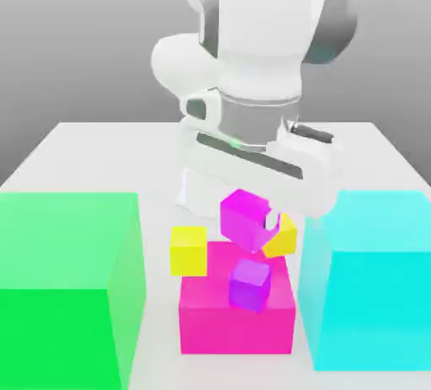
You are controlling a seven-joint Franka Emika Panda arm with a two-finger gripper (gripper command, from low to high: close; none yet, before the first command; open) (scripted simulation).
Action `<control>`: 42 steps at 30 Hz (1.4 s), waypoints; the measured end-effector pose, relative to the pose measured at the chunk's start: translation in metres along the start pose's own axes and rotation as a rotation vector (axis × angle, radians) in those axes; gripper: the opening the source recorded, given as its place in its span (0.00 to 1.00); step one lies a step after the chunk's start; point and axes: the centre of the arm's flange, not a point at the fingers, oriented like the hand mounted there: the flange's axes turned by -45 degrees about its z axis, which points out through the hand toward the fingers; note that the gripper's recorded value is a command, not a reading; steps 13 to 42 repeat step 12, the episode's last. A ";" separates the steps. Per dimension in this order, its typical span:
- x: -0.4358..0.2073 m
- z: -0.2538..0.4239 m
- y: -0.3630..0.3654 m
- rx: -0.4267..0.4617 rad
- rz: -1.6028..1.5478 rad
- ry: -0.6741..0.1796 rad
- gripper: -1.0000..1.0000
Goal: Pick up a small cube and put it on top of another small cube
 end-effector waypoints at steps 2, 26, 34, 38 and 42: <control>-0.006 0.001 0.002 0.010 0.106 -0.002 0.00; -0.026 0.054 -0.011 0.019 0.171 0.008 1.00; -0.026 0.054 -0.011 0.019 0.171 0.008 1.00; -0.026 0.054 -0.011 0.019 0.171 0.008 1.00; -0.026 0.054 -0.011 0.019 0.171 0.008 1.00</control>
